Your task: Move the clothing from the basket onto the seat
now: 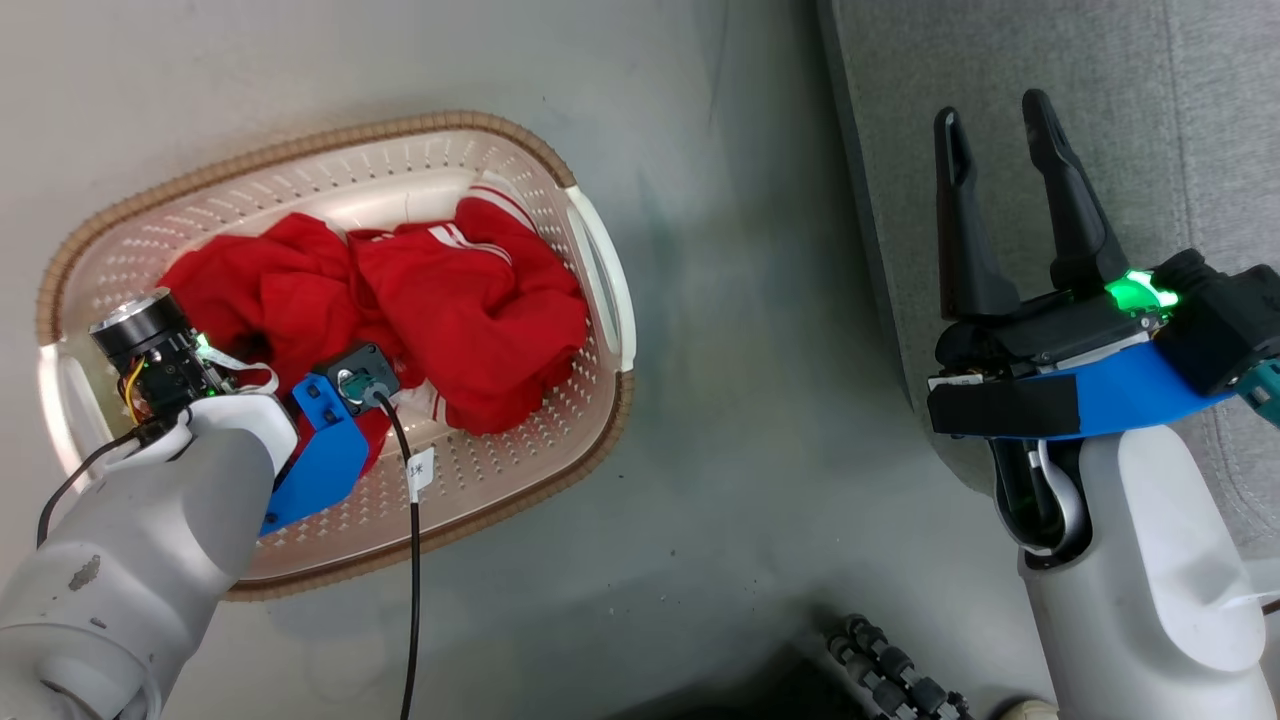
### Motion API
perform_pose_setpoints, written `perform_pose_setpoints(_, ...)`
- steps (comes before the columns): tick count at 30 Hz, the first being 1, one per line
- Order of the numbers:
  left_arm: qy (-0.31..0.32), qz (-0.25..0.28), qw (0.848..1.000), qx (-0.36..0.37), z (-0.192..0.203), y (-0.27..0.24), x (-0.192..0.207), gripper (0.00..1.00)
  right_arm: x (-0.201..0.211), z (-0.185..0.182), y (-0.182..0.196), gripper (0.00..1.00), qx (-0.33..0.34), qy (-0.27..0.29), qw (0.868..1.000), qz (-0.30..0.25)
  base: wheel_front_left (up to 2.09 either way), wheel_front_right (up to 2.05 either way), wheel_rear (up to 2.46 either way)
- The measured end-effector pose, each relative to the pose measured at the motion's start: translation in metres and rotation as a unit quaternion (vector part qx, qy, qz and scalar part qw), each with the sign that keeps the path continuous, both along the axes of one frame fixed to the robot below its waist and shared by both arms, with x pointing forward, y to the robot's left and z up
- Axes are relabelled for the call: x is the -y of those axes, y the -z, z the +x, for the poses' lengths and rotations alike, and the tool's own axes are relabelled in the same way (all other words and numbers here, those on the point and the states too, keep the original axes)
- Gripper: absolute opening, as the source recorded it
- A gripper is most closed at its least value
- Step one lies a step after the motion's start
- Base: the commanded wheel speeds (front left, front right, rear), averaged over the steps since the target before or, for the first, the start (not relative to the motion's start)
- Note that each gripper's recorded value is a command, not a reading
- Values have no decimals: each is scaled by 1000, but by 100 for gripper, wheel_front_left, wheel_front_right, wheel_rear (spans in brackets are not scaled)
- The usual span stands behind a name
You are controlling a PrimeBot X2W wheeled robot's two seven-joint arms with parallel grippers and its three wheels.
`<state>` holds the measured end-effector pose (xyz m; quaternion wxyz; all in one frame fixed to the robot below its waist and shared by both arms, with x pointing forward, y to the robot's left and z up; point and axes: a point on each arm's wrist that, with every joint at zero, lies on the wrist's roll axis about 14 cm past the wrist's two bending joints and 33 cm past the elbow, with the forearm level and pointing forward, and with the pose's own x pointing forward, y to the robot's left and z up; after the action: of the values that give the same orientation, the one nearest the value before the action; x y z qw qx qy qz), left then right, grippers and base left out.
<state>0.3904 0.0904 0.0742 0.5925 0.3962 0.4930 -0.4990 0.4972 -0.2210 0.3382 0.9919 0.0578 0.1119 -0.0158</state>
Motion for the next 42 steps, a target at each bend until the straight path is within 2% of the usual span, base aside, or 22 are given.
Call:
perform_pose_setpoints(11, 21, 40, 998, -40, -20, 29, 10, 100, 8, 0, 24, 100, -21, 6, 1000, -8, 0, 0, 0)
perform_pose_setpoints(12, 24, 40, 998, -40, -20, 29, 12, 72, 8, 0, 24, 100, -21, 7, 1000, -9, 0, 0, 0)
perform_pose_setpoints(13, 26, 41, 998, -41, -21, 29, 14, 29, 8, 0, 25, 100, -21, 7, 1000, -9, 0, 0, 0)
perform_pose_setpoints(14, 28, 43, 998, -42, -22, 29, 15, 0, 8, 0, 25, 100, -21, 7, 1000, -9, 0, 0, 0)
perform_pose_setpoints(26, 28, 16, 999, -24, -15, 5, 35, 0, 8, 4, 4, 100, 2, 6, 1000, -15, 0, 0, 0)
perform_pose_setpoints(35, -25, -44, 999, 5, 4, -35, 49, 0, -1, 6, -20, 100, 25, -5, 999, -19, 0, 0, 0)
perform_pose_setpoints(42, -77, -111, 990, 44, 16, -77, 61, 0, -11, 3, -45, 100, 48, -16, 999, -21, 0, 0, 0)
